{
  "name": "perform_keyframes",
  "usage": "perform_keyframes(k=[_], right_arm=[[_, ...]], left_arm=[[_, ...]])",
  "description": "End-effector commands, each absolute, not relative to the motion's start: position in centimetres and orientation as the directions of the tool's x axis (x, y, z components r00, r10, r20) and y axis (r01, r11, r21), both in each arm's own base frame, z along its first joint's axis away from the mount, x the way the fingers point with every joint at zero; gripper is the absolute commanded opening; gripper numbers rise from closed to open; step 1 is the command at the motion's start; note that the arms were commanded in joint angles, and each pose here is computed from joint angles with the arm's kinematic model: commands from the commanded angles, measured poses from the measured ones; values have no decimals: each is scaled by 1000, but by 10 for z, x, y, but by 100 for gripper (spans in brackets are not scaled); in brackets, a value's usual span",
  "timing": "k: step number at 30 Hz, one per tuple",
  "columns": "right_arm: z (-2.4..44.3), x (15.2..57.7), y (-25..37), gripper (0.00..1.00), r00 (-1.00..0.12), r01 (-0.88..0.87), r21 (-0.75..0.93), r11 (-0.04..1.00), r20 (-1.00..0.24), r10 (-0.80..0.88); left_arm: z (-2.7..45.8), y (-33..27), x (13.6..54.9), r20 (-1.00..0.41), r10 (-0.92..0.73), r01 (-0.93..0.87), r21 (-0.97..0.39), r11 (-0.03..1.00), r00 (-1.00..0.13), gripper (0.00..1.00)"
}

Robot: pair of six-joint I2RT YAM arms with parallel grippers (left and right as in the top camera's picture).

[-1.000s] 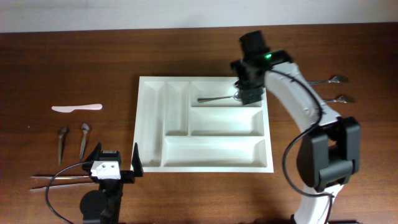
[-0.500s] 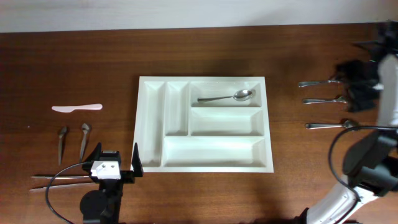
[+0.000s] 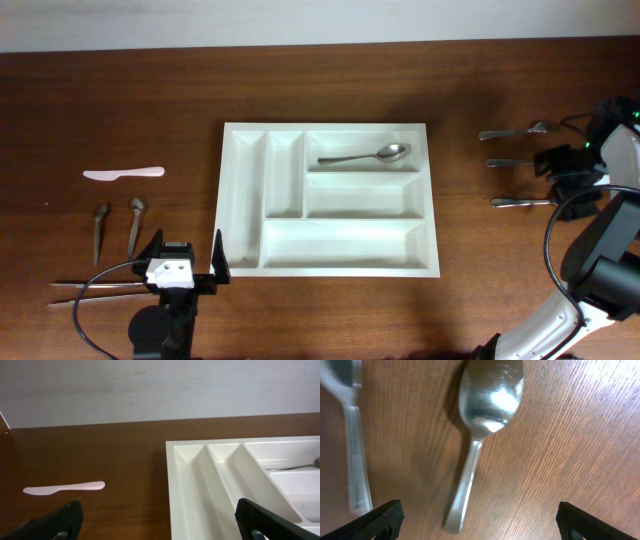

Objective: Pack container
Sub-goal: 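Release the spoon and move the right gripper back to the cutlery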

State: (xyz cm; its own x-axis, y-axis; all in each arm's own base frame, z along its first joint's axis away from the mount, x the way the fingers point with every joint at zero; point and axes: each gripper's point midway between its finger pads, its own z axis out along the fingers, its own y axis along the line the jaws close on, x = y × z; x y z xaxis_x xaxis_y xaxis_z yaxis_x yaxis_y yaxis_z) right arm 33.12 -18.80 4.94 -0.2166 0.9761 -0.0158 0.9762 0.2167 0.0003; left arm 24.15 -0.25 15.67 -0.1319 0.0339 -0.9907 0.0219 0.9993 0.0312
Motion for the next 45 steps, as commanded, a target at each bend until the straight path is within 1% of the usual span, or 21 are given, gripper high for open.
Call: perform_keyframes(k=[1,12,22,25,26,28,30,32,35,37,38,40,42,43,45], right_arm=[[38,322,-197,99,-219,975,-30,219,-25,975],[-4,314,-197,99,-208,971,-108,211,38,977],[-10,323,-202,100,-209,975,-81,209,13,978],[-10,325,-202,83,-208,975,-73,209,15,978],[-10,325,-201,80,-208,975,-70,209,18,978],[-10,326,-200,80,-208,976,-66,209,21,978],[-11,326,-199,83,-208,976,-62,209,27,978],[-13,326,-196,82,-207,977,-52,209,42,978],[-20,326,-189,64,-205,978,-31,207,65,977],[-24,326,-187,54,-205,978,-24,207,70,976],[-26,325,-187,51,-205,978,-25,207,69,976],[-29,321,-185,48,-205,978,-31,208,75,976],[-30,320,-184,40,-205,977,-35,208,77,976],[-30,320,-184,34,-205,977,-35,208,78,976],[-30,320,-184,15,-206,977,-35,209,79,975]], left_arm=[[154,0,242,-990,49,13,47,999,-130,99],[154,0,242,-990,49,13,47,999,-130,99],[154,0,242,-990,49,13,47,999,-130,99],[154,0,242,-990,49,13,47,999,-130,99],[154,0,242,-990,49,13,48,999,-130,99],[154,0,242,-990,49,13,47,999,-130,99],[154,0,242,-990,49,13,47,999,-130,99],[154,0,242,-990,49,13,47,999,-130,99],[154,0,242,-990,49,13,47,999,-130,99],[154,0,242,-990,49,13,47,999,-130,99],[154,0,242,-990,49,13,47,999,-130,99],[154,0,242,-990,49,13,47,999,-130,99],[154,0,242,-990,49,13,47,999,-130,99],[154,0,242,-990,49,13,47,999,-130,99],[154,0,242,-990,49,13,47,999,-130,99]])
